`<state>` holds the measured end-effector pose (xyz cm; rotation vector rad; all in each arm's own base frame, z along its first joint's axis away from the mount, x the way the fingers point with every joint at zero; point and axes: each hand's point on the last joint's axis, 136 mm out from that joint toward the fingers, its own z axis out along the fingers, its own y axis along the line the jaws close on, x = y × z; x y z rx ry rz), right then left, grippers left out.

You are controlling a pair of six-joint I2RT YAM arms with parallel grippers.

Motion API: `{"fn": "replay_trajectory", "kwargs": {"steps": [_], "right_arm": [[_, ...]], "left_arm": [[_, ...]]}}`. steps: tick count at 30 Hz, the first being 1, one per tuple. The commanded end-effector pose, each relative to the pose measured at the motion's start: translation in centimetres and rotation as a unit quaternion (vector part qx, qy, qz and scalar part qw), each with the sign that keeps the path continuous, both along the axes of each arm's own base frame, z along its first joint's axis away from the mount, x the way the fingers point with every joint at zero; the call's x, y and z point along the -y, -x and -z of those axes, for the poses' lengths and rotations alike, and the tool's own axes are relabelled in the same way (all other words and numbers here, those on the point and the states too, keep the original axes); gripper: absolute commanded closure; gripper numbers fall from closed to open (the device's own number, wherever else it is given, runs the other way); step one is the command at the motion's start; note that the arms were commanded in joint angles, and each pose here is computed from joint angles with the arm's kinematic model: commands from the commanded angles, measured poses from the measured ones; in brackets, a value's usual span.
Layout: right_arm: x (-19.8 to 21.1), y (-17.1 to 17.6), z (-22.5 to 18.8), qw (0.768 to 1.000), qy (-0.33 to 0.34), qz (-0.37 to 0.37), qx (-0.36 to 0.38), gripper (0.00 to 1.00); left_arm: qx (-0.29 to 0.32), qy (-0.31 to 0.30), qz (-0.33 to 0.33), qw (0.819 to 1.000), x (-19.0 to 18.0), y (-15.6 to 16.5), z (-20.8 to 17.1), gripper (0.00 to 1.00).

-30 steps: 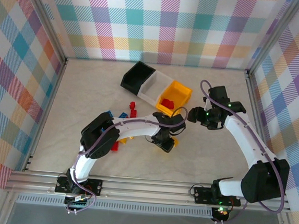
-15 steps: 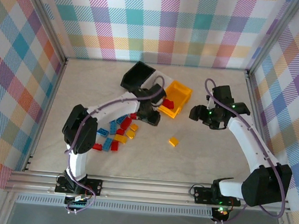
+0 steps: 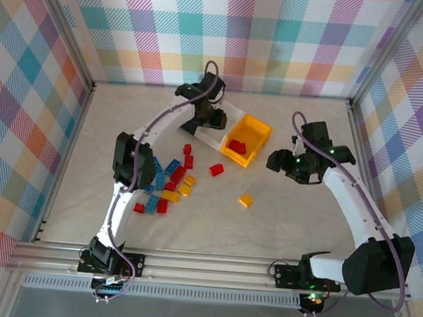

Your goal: Sort the legos into containers by color

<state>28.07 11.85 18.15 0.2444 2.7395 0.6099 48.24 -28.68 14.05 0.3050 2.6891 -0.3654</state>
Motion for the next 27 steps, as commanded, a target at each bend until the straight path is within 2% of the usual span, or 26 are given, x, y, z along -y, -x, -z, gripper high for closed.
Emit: {"fn": "replay_trajectory", "kwargs": {"steps": [1, 6, 11, 14, 15, 27], "right_arm": [[0.2, 1.1, -0.8, 1.000, -0.007, 0.004, -0.013, 0.32], [0.1, 1.9, -0.4, 0.999, -0.011, 0.005, -0.031, 0.32], [0.0, 1.8, -0.1, 0.999, -0.010, 0.004, -0.036, 0.32], [-0.1, 1.5, -0.1, 0.999, -0.012, 0.001, -0.038, 0.32], [-0.2, 1.4, -0.2, 0.999, -0.012, -0.001, -0.037, 0.32], [-0.7, 0.7, -0.1, 0.999, -0.020, -0.012, -0.033, 0.32]], "left_arm": [[-0.018, 0.003, 0.008, 1.000, 0.8, -0.6, 1.8, 0.58], [-0.011, 0.020, -0.004, 1.000, 1.8, -2.7, 3.4, 0.56], [-0.019, 0.032, -0.006, 0.999, 2.5, -3.1, 4.6, 0.54], [-0.026, 0.031, -0.007, 0.999, 2.5, -3.0, 5.3, 0.43], [-0.027, 0.032, -0.007, 0.999, 2.6, -3.0, 5.4, 0.42], [-0.013, 0.040, -0.008, 0.999, 2.6, -2.9, 3.2, 0.40]]}}
